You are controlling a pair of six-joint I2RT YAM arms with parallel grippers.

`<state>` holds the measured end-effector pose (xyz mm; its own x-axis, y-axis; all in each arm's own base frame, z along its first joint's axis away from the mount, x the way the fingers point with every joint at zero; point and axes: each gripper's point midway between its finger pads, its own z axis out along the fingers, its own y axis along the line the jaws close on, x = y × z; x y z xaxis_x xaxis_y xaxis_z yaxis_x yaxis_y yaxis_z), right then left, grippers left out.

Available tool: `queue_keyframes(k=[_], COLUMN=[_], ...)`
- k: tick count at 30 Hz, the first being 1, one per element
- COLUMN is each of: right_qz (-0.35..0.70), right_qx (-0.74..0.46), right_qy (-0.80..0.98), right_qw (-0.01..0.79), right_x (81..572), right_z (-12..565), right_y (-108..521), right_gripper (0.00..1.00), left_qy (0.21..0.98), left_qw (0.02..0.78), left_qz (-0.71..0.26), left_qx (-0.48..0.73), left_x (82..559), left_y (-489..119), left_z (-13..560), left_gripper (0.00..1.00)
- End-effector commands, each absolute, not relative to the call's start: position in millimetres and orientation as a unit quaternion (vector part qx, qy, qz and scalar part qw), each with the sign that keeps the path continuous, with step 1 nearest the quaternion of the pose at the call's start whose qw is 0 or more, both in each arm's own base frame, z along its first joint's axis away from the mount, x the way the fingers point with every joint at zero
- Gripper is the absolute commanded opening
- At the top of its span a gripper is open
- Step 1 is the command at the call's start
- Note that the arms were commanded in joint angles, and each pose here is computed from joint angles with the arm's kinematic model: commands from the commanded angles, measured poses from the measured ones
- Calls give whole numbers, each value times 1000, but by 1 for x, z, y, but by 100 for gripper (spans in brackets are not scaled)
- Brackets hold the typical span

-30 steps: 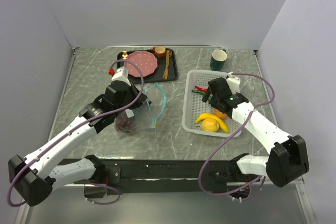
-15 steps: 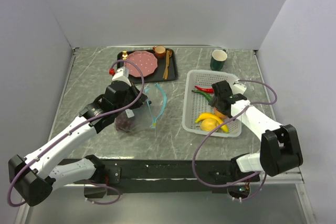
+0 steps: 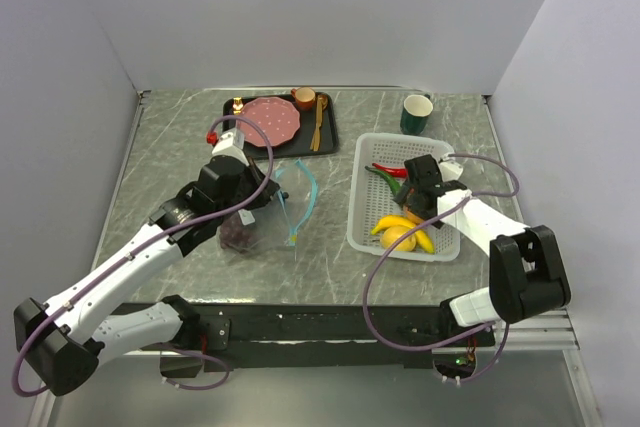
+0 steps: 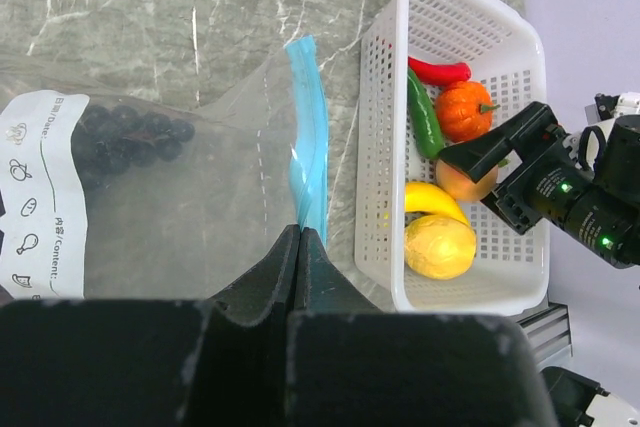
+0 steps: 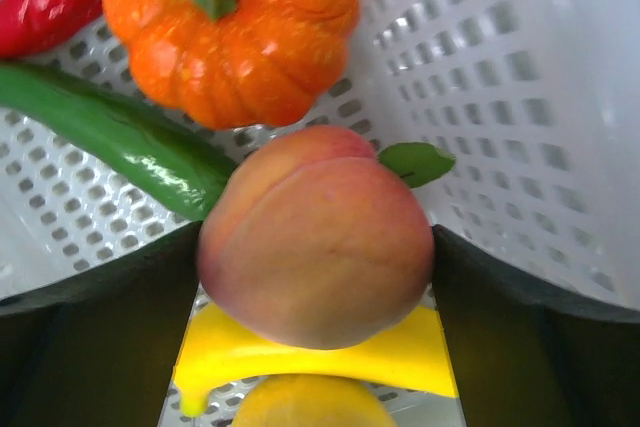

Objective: Place the food in the zip-top bag and seal the zipper
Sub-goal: Pick up the fake fruit from the bin.

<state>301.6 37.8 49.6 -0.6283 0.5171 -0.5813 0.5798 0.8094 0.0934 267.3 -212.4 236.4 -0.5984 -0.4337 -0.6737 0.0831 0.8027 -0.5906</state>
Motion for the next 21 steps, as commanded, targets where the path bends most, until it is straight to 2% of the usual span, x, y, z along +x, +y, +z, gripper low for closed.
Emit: queue_keyframes(k=[1,5,9,17,21], right_qz=[8,21,25,89,158], right_qx=[296,295,289,257,237], right_qy=[893,885,882,862,837], right_qw=[339,360,372,427,467], right_x=[315,318,318,318,316], right_z=[60,72,82,122,157], right_y=[51,51,51,63,79], right_gripper=[85,70,63,61,59], left_qy=[834,835,835,834,835], left_qw=[449,450,449,449,449], left_qz=[-301,-297,-298,-300,-297], left_qx=[-111,-111,-109,-110,-110], left_x=[268,269,270,269,270], left_y=[-209,-209,-210,-210,-209], left_z=[244,244,243,244,244], left_gripper=[1,1,1,1,1])
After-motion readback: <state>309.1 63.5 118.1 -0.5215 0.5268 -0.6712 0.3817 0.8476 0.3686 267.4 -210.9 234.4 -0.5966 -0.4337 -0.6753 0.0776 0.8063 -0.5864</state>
